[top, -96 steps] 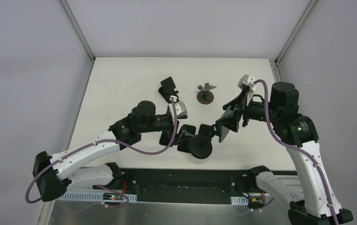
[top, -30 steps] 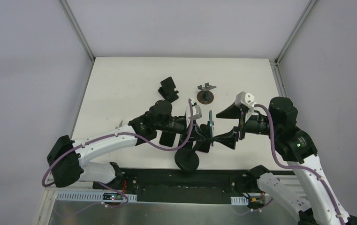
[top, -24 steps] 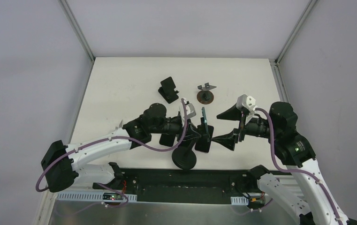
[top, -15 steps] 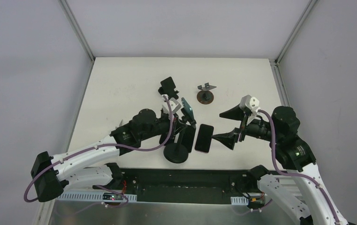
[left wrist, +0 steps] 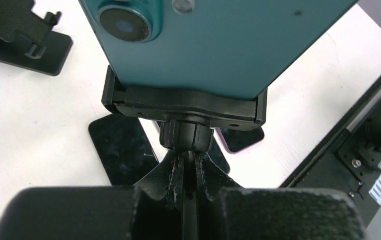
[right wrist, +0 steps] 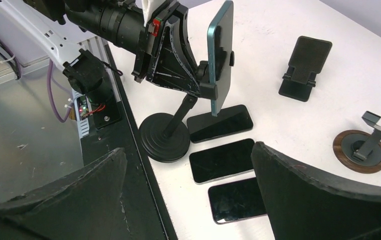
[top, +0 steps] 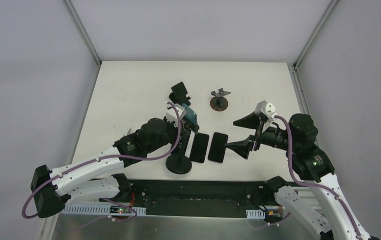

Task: Remove the phone from the phone stand

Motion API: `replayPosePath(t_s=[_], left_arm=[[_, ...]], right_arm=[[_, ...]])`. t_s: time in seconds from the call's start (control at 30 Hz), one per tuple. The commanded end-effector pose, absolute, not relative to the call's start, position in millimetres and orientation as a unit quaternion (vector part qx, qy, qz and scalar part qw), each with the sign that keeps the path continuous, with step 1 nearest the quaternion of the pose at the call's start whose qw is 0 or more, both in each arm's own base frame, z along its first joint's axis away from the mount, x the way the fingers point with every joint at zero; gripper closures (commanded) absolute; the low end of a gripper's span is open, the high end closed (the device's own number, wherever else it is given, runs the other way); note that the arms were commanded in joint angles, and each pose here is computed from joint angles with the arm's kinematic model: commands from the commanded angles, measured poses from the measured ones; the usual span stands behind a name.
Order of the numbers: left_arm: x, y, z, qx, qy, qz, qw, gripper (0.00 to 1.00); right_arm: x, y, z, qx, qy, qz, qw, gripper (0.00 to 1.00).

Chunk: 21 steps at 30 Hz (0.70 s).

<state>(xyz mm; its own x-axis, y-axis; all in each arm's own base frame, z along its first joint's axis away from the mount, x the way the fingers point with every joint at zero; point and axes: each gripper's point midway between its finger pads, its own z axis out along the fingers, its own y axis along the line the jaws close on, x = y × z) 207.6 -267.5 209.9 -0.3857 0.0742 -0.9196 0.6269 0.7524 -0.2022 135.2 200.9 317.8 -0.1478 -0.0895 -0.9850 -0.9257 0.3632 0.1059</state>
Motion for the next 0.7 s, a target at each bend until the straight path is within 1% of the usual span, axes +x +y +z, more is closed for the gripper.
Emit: replayPosePath(t_s=[0.0, 0.17, 0.33, 0.43, 0.53, 0.6, 0.67], left_arm=[[195.9, -292.2, 280.2, 0.244, 0.716, -0.353, 0.551, 1.00], [166.1, -307.6, 275.5, 0.324, 0.686, -0.375, 0.533, 1.00], [140.0, -319.3, 269.3, 0.390, 0.655, -0.371, 0.531, 1.00], [129.2, -323.6, 269.3, 0.417, 0.638, -0.371, 0.531, 1.00], [126.0, -325.7, 270.9, 0.431, 0.627, -0.367, 0.535, 1.00], [125.9, -327.2, 271.1, 0.432, 0.627, -0.367, 0.534, 1.00], [126.3, -327.7, 271.9, 0.431, 0.627, -0.367, 0.535, 1.00]], right_arm=[[126.9, 208.1, 326.3, -0.418, 0.613, 0.425, 0.518, 0.01], [124.2, 210.5, 321.7, -0.420, 0.613, 0.436, 0.508, 0.01], [128.5, 207.4, 316.1, -0.405, 0.621, 0.427, 0.517, 0.01], [138.7, 201.9, 317.4, -0.360, 0.641, 0.417, 0.535, 0.01], [140.3, 197.5, 311.7, -0.340, 0.648, 0.412, 0.543, 0.01], [142.4, 193.8, 314.4, -0.314, 0.667, 0.410, 0.536, 0.01], [141.4, 190.8, 308.8, -0.297, 0.705, 0.406, 0.500, 0.01]])
